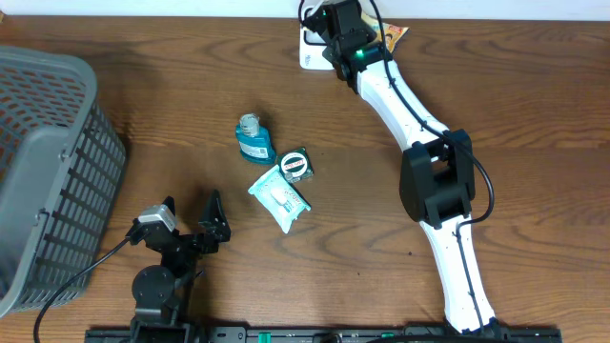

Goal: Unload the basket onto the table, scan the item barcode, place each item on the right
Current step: 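Hold the snack bag against the scanner face, then carry the snack bag to the right edge and release it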

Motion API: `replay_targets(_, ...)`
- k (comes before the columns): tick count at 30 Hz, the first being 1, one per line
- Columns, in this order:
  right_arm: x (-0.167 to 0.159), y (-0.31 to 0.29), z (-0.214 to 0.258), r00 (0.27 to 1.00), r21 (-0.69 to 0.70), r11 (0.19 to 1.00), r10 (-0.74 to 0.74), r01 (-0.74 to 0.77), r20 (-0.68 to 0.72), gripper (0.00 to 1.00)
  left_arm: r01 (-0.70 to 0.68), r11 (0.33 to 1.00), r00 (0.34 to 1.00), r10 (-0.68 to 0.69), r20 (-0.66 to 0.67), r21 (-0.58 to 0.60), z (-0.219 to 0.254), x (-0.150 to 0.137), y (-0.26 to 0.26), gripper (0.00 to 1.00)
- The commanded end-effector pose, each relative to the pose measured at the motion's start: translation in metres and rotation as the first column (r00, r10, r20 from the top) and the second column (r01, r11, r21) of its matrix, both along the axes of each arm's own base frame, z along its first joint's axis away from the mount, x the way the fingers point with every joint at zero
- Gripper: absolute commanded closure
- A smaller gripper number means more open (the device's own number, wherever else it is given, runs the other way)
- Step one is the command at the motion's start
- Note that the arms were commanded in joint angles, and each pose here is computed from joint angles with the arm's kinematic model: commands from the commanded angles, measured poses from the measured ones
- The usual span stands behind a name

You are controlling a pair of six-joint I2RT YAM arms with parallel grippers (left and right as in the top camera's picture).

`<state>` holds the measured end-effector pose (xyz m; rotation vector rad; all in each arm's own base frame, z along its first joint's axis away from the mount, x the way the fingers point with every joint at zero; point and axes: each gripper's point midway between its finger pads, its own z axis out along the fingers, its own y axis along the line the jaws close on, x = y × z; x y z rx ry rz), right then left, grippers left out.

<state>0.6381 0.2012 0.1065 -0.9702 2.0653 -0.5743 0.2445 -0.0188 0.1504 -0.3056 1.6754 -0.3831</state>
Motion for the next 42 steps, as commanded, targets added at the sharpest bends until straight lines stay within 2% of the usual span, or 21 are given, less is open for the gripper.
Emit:
replay_targets(1,0.008,-0.002,0.017,0.998,-0.109,0.994,0.036,-0.030,0.052,0.99,-0.016,1.000,0.999,0.016,-0.048,0.007,-0.016,-0.001,0.003,0.02)
replay_targets(9,0.013,0.001,0.022,0.992,-0.211,0.973,0.110,-0.094,0.067,0.99,-0.016,1.000,0.999,0.016,-0.048,0.007,-0.016,-0.001,0.003,0.02)
replay_targets(13,0.020,0.005,0.028,0.986,-0.261,0.964,0.089,-0.051,0.138,0.99,-0.016,1.000,0.999,0.016,-0.048,0.007,-0.016,-0.001,0.003,0.02)
replay_targets(21,0.012,0.031,0.019,0.980,-0.330,0.937,0.158,-0.111,0.119,0.99,-0.016,1.000,0.999,0.016,-0.048,0.007,-0.016,-0.001,0.003,0.02)
replay_targets(27,0.011,0.010,0.051,0.974,-0.308,0.948,-0.008,0.078,0.225,0.99,-0.016,1.000,0.999,0.016,-0.048,0.007,-0.016,-0.001,0.003,0.02)
replay_targets(30,0.006,-0.025,0.086,0.950,-0.294,0.930,-0.140,0.223,0.278,0.99,-0.016,1.000,0.999,0.016,-0.048,0.007,-0.016,-0.001,0.003,0.03)
replay_targets(33,-0.006,-0.064,0.108,0.931,-0.291,0.901,-0.245,0.322,0.270,0.99,-0.016,1.000,0.999,0.016,-0.048,0.007,-0.016,-0.001,0.003,0.02)
replay_targets(37,-0.032,-0.142,0.114,0.890,-0.284,0.844,-0.421,0.454,0.174,0.99,-0.016,1.000,0.999,0.016,-0.048,0.007,-0.016,-0.001,0.003,0.02)
replay_targets(38,-0.045,-0.183,0.105,0.849,-0.280,0.803,-0.515,0.527,0.122,0.99,-0.016,1.000,0.999,0.016,-0.048,0.007,-0.016,-0.001,0.003,0.02)
replay_targets(42,-0.077,-0.276,0.072,0.717,-0.237,0.702,-0.696,0.672,-0.029,0.99,-0.016,1.000,0.999,0.016,-0.048,0.007,-0.016,-0.001,0.003,0.02)
